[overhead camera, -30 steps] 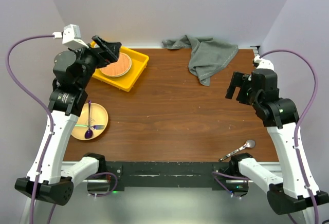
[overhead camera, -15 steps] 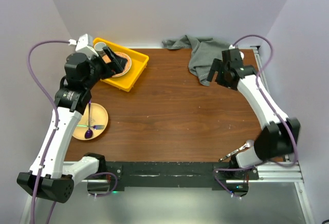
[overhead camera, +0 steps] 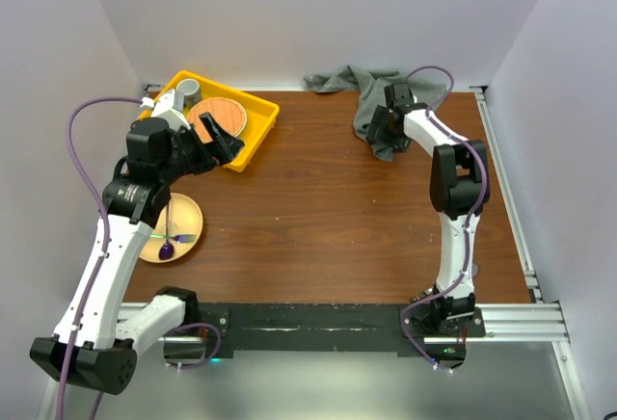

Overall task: Fold the napkin, place the utensils inside, and roll it up
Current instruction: Move the napkin to the centre of the board

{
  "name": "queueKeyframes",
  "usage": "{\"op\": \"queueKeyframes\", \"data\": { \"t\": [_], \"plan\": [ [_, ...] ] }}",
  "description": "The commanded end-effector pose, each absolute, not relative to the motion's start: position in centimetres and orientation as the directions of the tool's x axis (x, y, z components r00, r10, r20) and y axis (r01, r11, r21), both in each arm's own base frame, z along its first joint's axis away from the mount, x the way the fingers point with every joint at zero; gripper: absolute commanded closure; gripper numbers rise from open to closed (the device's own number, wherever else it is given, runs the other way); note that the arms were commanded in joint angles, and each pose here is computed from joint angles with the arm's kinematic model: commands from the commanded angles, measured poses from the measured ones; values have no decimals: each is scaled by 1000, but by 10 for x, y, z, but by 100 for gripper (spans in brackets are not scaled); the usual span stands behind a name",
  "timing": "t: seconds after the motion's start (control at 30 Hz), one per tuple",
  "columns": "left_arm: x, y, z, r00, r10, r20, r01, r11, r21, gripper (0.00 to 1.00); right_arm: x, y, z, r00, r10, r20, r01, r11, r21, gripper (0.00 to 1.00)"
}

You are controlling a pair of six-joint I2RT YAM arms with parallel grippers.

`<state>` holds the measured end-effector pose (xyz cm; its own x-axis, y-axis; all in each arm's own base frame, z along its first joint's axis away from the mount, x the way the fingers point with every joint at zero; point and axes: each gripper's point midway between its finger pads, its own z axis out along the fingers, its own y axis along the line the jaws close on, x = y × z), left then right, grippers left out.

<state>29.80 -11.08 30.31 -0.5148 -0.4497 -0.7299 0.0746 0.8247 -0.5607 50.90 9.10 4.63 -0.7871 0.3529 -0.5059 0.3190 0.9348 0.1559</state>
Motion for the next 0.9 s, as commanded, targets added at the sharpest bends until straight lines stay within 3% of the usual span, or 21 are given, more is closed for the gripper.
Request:
{"op": "queueKeyframes", "data": {
  "t": [0.0, 0.03, 0.13, 0.17, 0.23, 0.3, 0.33, 0.5, 0.53, 0.6, 0.63, 0.67, 0.77, 0.87],
  "plan": [
    [298, -113, 324, -492, -419, -763, 131, 831, -541, 5, 547, 105, 59, -748, 338, -571, 254, 941, 224, 25],
    [299, -113, 324, -495, -417, -763, 132, 831, -540, 5, 546, 105, 54, -757, 335, -561, 255, 942, 219, 29],
    [301, -112, 323, -496, -414, -763, 125, 835, -535, 6, 537, 114, 47, -800, 299, -520, 213, 952, 219, 66],
    [301, -113, 323, -499, -414, -762, 124, 836, -535, 6, 527, 123, 49, -821, 286, -495, 188, 953, 239, 84],
    [304, -114, 320, -507, -415, -755, 120, 834, -538, 6, 499, 148, 67, -839, 241, -487, 126, 958, 256, 96],
    [307, -115, 316, -518, -419, -746, 111, 831, -545, 6, 454, 170, 66, -880, 191, -435, 81, 962, 259, 100],
    [310, -116, 308, -534, -418, -735, 100, 831, -546, 7, 432, 203, 102, -868, 141, -477, -15, 951, 310, 100],
    [319, -122, 283, -587, -422, -691, 67, 825, -561, 16, 292, 288, 121, -944, -85, -319, -256, 799, 544, 100],
    [320, -128, 273, -614, -405, -678, 65, 830, -554, 16, 272, 296, 126, -942, -127, -311, -288, 782, 553, 87],
    [317, -133, 258, -655, -357, -666, 52, 858, -511, 17, 256, 286, 144, -929, -140, -343, -318, 776, 545, 48],
    [315, -148, 247, -694, -305, -652, 72, 872, -484, 16, 269, 266, 145, -914, -100, -393, -286, 846, 451, 6],
    [309, -145, 232, -727, -267, -633, 40, 903, -427, 15, 271, 243, 145, -913, -77, -401, -237, 900, 365, 2],
    [297, -155, 203, -786, -148, -600, 64, 946, -317, 15, 287, 208, 159, -881, -43, -470, -195, 940, 279, 2],
    [283, -168, 184, -816, -43, -577, 143, 952, -272, 18, 295, 161, 144, -922, 65, -382, -16, 979, 204, 2]
  ]
}}
